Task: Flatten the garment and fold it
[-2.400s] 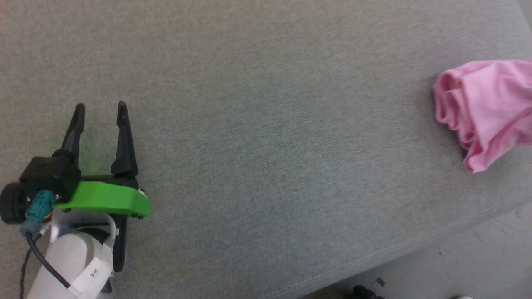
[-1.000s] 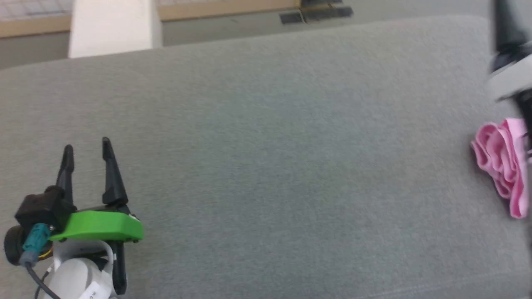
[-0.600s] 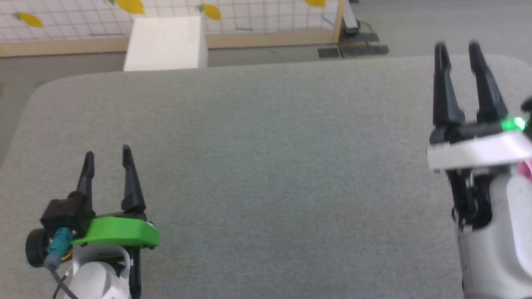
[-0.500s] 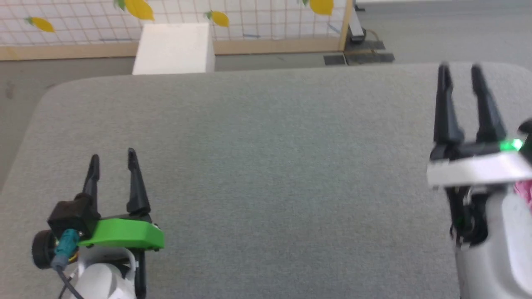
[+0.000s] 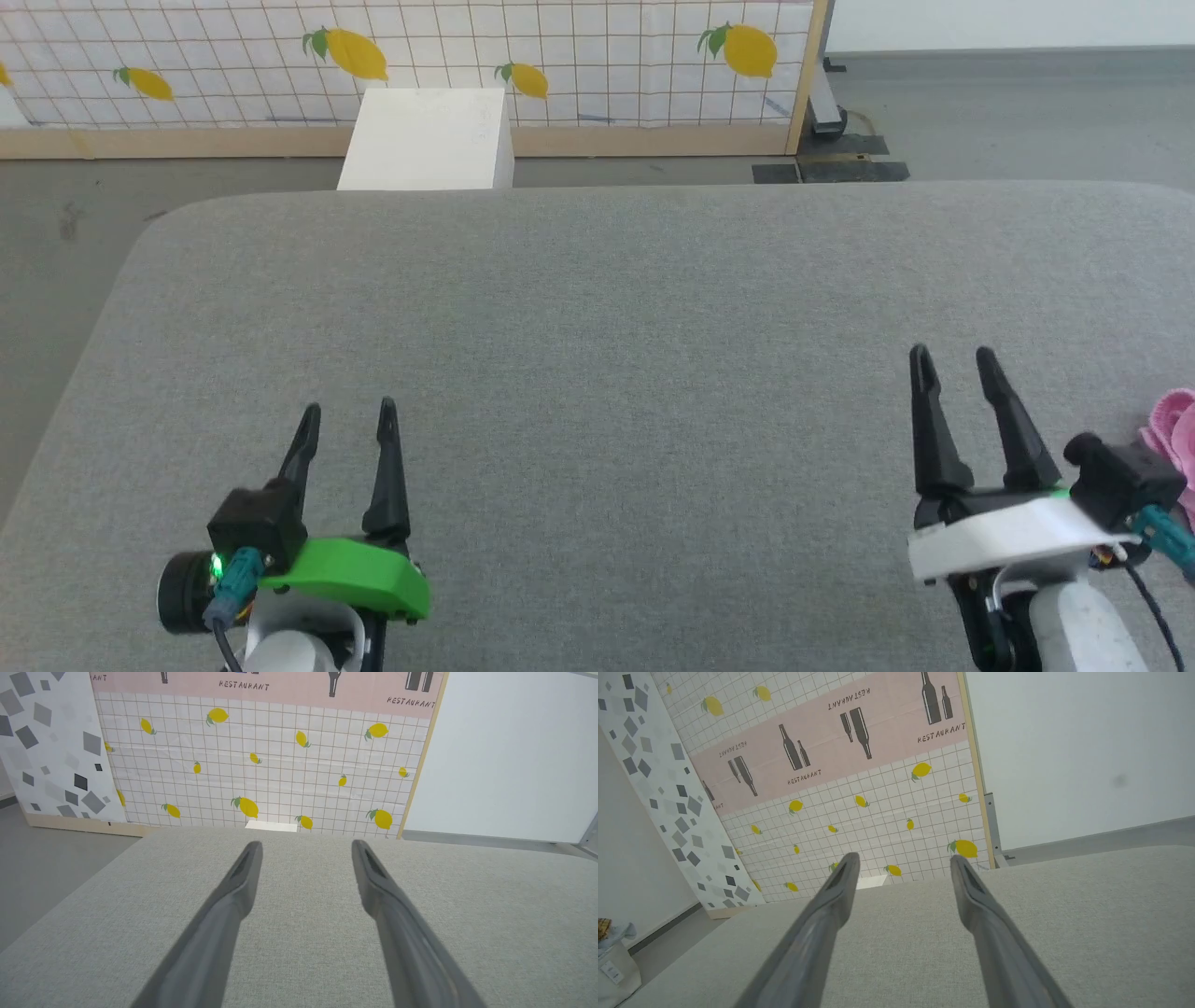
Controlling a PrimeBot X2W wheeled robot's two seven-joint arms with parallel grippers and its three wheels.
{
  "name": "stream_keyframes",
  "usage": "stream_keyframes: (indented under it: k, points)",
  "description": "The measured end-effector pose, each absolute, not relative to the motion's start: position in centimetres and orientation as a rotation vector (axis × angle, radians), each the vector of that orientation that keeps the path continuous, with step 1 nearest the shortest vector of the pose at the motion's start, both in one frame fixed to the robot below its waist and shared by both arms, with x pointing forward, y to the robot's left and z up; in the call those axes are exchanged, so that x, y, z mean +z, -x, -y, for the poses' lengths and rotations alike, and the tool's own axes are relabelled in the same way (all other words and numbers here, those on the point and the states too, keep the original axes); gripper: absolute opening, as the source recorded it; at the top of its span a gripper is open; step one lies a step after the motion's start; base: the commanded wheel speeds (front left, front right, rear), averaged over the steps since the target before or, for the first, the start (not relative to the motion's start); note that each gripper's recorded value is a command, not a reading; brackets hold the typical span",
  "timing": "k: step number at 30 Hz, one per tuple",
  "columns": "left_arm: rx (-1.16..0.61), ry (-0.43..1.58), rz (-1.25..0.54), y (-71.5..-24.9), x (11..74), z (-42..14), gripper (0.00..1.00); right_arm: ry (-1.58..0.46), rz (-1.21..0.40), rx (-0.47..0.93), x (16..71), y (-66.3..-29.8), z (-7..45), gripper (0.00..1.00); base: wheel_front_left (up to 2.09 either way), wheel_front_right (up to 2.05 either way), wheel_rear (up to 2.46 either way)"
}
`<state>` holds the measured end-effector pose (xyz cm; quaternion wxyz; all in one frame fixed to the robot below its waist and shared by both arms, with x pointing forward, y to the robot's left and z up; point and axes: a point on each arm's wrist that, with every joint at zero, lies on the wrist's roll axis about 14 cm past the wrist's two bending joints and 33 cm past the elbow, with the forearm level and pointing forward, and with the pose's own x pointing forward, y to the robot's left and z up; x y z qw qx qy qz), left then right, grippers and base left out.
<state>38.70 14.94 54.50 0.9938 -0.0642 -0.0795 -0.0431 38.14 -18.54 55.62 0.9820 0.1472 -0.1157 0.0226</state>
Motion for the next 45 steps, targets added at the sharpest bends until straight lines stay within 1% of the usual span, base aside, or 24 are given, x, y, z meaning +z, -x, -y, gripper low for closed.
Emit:
stream_keyframes:
  k: [8, 13, 17, 18, 45]
  points:
    - [-0.052, 0.185, 0.101, -37.5, 52.5, -15.7, 1.00, -0.324, 0.186, 0.049, 53.9, -37.1, 18.1, 1.00, 0.00, 0.00, 0.00]
    - [-0.042, 0.236, 0.092, -37.1, 52.1, -15.6, 1.00, -0.335, 0.174, 0.045, 53.4, -36.8, 18.1, 1.00, 0.00, 0.00, 0.00]
    - [-0.036, 0.235, 0.094, -36.8, 52.1, -15.9, 1.00, -0.335, 0.175, 0.045, 53.5, -36.7, 18.1, 1.00, 0.00, 0.00, 0.00]
    - [-0.037, 0.230, 0.096, -36.8, 52.1, -15.9, 0.00, -0.336, 0.175, 0.045, 53.5, -36.7, 18.1, 0.00, 0.00, 0.00, 0.00]
    - [-0.035, 0.193, 0.077, -36.9, 52.1, -16.1, 0.00, -0.281, 0.147, 0.068, 53.4, -36.9, 17.6, 0.00, 0.00, 0.00, 0.00]
